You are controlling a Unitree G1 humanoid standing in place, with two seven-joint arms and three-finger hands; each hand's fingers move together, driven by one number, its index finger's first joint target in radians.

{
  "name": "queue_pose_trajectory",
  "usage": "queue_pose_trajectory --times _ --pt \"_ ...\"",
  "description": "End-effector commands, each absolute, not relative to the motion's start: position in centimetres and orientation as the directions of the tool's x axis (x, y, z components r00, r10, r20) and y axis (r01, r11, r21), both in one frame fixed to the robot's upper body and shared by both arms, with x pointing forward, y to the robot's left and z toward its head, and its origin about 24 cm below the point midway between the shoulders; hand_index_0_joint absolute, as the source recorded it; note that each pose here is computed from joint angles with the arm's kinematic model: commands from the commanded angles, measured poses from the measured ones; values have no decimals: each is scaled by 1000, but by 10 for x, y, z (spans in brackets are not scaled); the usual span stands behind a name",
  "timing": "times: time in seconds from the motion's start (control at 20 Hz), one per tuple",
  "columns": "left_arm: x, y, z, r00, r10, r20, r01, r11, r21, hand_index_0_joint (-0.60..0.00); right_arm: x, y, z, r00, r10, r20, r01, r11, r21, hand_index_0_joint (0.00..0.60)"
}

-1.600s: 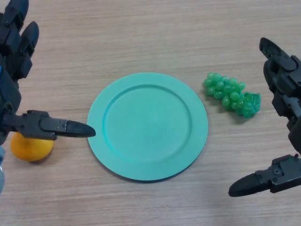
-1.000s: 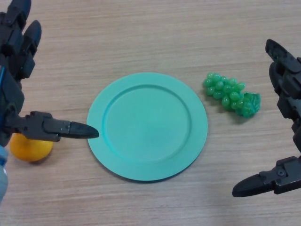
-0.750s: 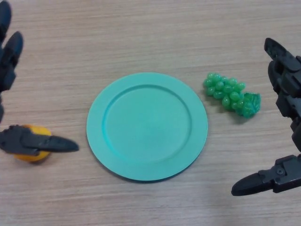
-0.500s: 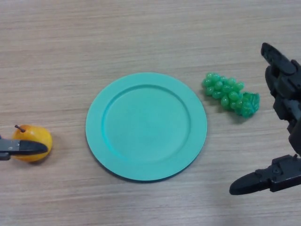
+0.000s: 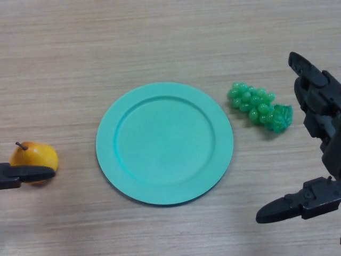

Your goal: Pick up the yellow pear and place it on the plate

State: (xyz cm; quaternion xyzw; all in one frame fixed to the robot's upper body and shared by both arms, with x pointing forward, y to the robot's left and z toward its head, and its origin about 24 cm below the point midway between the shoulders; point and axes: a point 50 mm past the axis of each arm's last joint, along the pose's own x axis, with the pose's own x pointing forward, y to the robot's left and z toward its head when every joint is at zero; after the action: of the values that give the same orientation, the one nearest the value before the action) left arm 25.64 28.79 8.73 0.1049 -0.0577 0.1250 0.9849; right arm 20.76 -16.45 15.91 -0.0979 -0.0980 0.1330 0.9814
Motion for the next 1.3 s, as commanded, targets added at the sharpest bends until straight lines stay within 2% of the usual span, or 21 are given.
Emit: queue_pose_trajectory --times 0.05,0.2,0.25,0.35,0.6,0.7,0.75,0.8,0.85,0.9,0.95,1.0,1.05,1.1,1.15,1.2,1.25,1.3 --pt "258 303 137 885 236 401 -354 901 252 0 199 -169 186 895 271 355 -176 945 -277 0" --pt "269 298 124 908 215 359 -329 897 295 0 198 -172 185 895 259 363 -162 947 -277 0" --pt "272 299 119 904 225 363 -339 896 288 0 196 -174 186 895 256 365 -162 950 -268 0" --pt "277 300 110 918 220 329 -325 895 306 0 194 -176 187 896 247 368 -158 954 -255 0" --pt "288 302 83 933 235 273 -325 878 352 0 192 -182 192 891 221 396 -126 960 -251 0" --pt "291 303 77 928 248 277 -339 870 358 0 192 -185 193 890 210 405 -109 960 -258 0" --pt "291 303 76 928 248 277 -340 870 358 -99 192 -185 193 889 209 406 -107 960 -259 0" --pt "291 302 75 927 248 280 -341 869 360 -250 191 -185 193 889 208 408 -105 960 -259 0" --pt "292 301 75 926 244 288 -342 867 364 -349 191 -186 193 888 204 411 -100 960 -261 0" --pt "294 299 73 924 231 305 -340 862 377 -501 190 -187 193 888 197 416 -91 961 -262 0" --pt "295 296 71 922 214 322 -338 851 401 -583 188 -189 193 888 190 420 -82 962 -261 0" --pt "295 294 69 918 213 335 -344 848 404 -600 187 -190 193 890 189 414 -80 961 -265 0" --pt "295 295 69 917 215 337 -346 848 401 -600 187 -190 193 891 189 413 -80 961 -266 99" --pt "295 295 69 914 224 337 -352 851 390 -600 187 -189 193 892 189 411 -80 960 -267 250" --pt "294 296 69 912 233 336 -358 853 380 -600 187 -189 194 892 188 410 -80 960 -267 349" --pt "294 298 69 909 247 335 -366 858 360 -600 186 -189 194 893 188 408 -80 960 -268 297" --pt "293 299 69 905 261 336 -376 861 344 -600 186 -188 193 895 188 406 -80 960 -269 199" --pt "291 302 71 894 288 343 -399 861 317 -600 186 -187 193 897 185 402 -77 960 -269 47"
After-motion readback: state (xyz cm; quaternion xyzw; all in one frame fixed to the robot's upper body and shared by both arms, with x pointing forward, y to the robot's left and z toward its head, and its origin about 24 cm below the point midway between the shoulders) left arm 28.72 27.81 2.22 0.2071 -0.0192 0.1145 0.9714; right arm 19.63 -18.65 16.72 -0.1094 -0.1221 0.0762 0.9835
